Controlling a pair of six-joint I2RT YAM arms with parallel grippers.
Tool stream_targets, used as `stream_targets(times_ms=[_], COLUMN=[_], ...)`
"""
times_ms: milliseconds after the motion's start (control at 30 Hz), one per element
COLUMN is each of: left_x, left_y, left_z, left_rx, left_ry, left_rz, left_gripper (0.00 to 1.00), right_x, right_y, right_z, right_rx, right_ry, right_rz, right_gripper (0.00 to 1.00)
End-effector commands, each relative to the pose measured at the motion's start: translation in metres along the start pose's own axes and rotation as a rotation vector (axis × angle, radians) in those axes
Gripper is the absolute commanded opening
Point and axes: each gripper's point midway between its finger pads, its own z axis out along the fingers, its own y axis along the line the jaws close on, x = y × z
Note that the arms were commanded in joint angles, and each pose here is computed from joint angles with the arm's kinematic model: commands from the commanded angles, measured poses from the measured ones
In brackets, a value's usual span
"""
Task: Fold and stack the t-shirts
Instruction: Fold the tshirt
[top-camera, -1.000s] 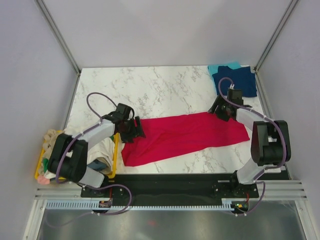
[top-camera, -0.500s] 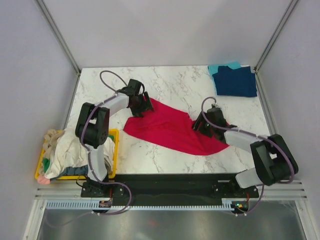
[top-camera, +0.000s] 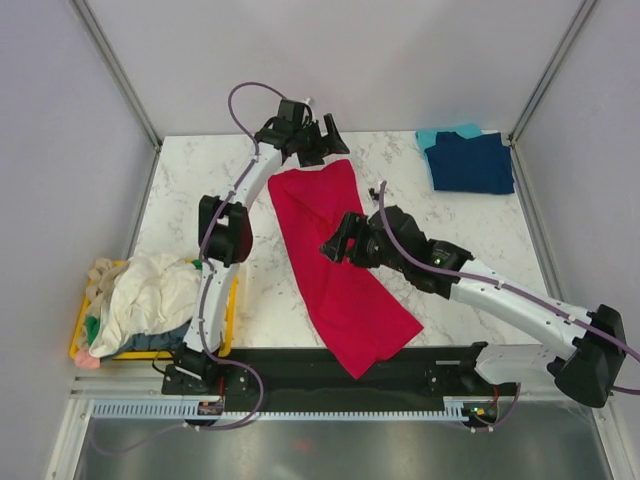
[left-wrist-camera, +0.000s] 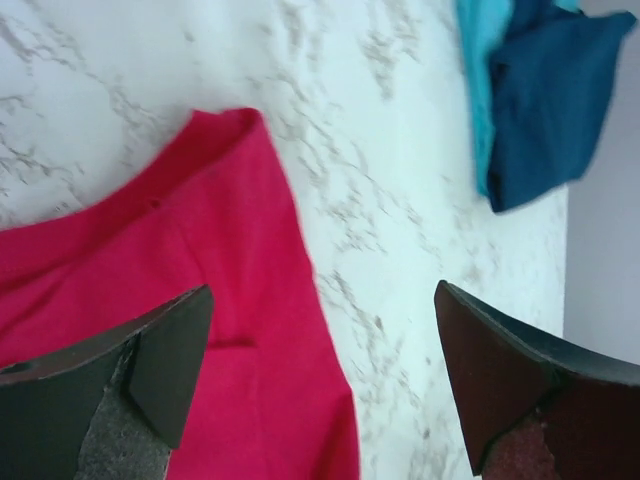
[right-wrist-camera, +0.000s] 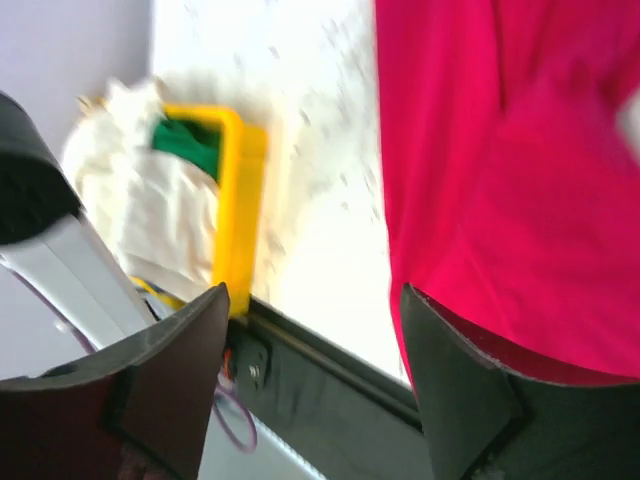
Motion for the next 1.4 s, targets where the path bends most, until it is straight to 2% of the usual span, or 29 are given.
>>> stream_targets(times_ms=[0, 33, 100, 133, 167, 200, 233, 267, 300, 333, 367, 400, 467, 500, 567, 600, 667, 700, 767, 800, 900, 933, 1000, 1067, 1100, 1167, 1233, 1267, 1367], left_x=[-0.047, -0.058, -0.054, -0.061, -0.058, -0.028, -0.029, 0.003, 0.014, 0.027, 0.038, 0.067, 0.106, 0.118, 0.145, 0.157, 0.176, 0.185, 0.198, 0.201, 0.206, 0.203, 0.201, 0.198, 0.198, 0.197, 0.198, 0.198, 0.196], left_y=[-0.084, -0.102, -0.08, -0.098, -0.083, -0.05, -0.057, -0.027, -0.018, -0.011, -0.016, 0.008, 0.025, 0.031, 0.038, 0.039, 0.045, 0.045, 0.053, 0.055, 0.056, 0.052, 0.055, 0.054, 0.054, 0.056, 0.057, 0.057, 0.059], left_z=[-0.092, -0.132, -0.163, -0.216, -0.235, -0.231, -0.277, -0.27, -0.282, -0.288, -0.312, -0.307, -0.323, -0.329, -0.343, -0.347, -0.35, -0.355, -0.355, -0.358, -0.36, -0.362, -0.361, -0.361, -0.36, -0.359, -0.359, -0.359, -0.36], left_rx=[0.163, 0.166, 0.078, 0.078, 0.029, -0.05, -0.075, -0.144, -0.179, -0.195, -0.182, -0.228, -0.249, -0.26, -0.251, -0.239, -0.235, -0.228, -0.234, -0.235, -0.228, -0.216, -0.225, -0.219, -0.217, -0.226, -0.227, -0.228, -0.24], left_ry=[-0.129, -0.174, -0.175, -0.249, -0.264, -0.208, -0.298, -0.241, -0.255, -0.25, -0.279, -0.227, -0.219, -0.217, -0.221, -0.202, -0.169, -0.158, -0.137, -0.149, -0.155, -0.172, -0.191, -0.203, -0.204, -0.202, -0.201, -0.2, -0.211], left_rz=[0.183, 0.177, 0.108, 0.119, 0.094, 0.046, 0.06, 0.035, 0.047, 0.047, 0.066, 0.058, 0.053, 0.051, 0.052, 0.05, 0.053, 0.07, 0.082, 0.097, 0.098, 0.106, 0.106, 0.109, 0.111, 0.109, 0.109, 0.108, 0.104], left_gripper=[1.0, 1.0, 1.0, 1.0, 1.0, 1.0, 1.0, 1.0, 1.0, 1.0, 1.0, 1.0, 1.0, 1.0, 1.0, 1.0, 0.99, 1.0, 1.0, 1.0, 1.0, 1.0, 1.0, 1.0, 1.0, 1.0, 1.0, 1.0, 1.0], right_x=[-0.051, -0.058, -0.07, -0.09, -0.096, -0.093, -0.113, -0.119, -0.113, -0.132, -0.139, -0.132, -0.146, -0.135, -0.143, -0.132, -0.14, -0.134, -0.141, -0.14, -0.159, -0.182, -0.201, -0.243, -0.249, -0.284, -0.293, -0.303, -0.304], right_y=[-0.006, -0.014, -0.015, -0.007, -0.007, -0.016, -0.008, -0.008, -0.018, -0.011, -0.012, -0.027, -0.02, -0.037, -0.028, -0.045, -0.046, -0.069, -0.072, -0.102, -0.135, -0.15, -0.181, -0.203, -0.22, -0.214, -0.22, -0.211, -0.208], right_z=[-0.012, 0.0, 0.024, 0.03, 0.039, 0.061, 0.067, 0.077, 0.101, 0.109, 0.119, 0.144, 0.163, 0.187, 0.205, 0.225, 0.24, 0.257, 0.273, 0.289, 0.307, 0.305, 0.313, 0.31, 0.317, 0.317, 0.32, 0.322, 0.327], right_rx=[0.141, 0.185, 0.211, 0.204, 0.208, 0.23, 0.214, 0.211, 0.216, 0.197, 0.192, 0.203, 0.152, 0.173, 0.132, 0.159, 0.143, 0.169, 0.124, 0.158, 0.197, 0.216, 0.27, 0.298, 0.33, 0.293, 0.303, 0.253, 0.215], right_ry=[-0.146, -0.148, -0.121, -0.143, -0.137, -0.091, -0.114, -0.111, -0.055, -0.076, -0.07, -0.019, -0.001, 0.05, 0.059, 0.096, 0.089, 0.118, 0.124, 0.141, 0.103, 0.058, -0.009, -0.128, -0.164, -0.282, -0.349, -0.395, -0.414], right_rz=[-0.251, -0.277, -0.357, -0.362, -0.374, -0.394, -0.414, -0.423, -0.43, -0.432, -0.422, -0.411, -0.389, -0.377, -0.367, -0.356, -0.334, -0.305, -0.265, -0.208, -0.133, -0.102, -0.017, 0.058, 0.088, 0.14, 0.206, 0.225, 0.305], right_gripper=[0.8, 0.81, 0.81, 0.81, 0.8, 0.8, 0.79, 0.79, 0.79, 0.78, 0.78, 0.78, 0.78, 0.77, 0.77, 0.77, 0.77, 0.77, 0.77, 0.75, 0.74, 0.75, 0.75, 0.73, 0.73, 0.73, 0.74, 0.74, 0.74])
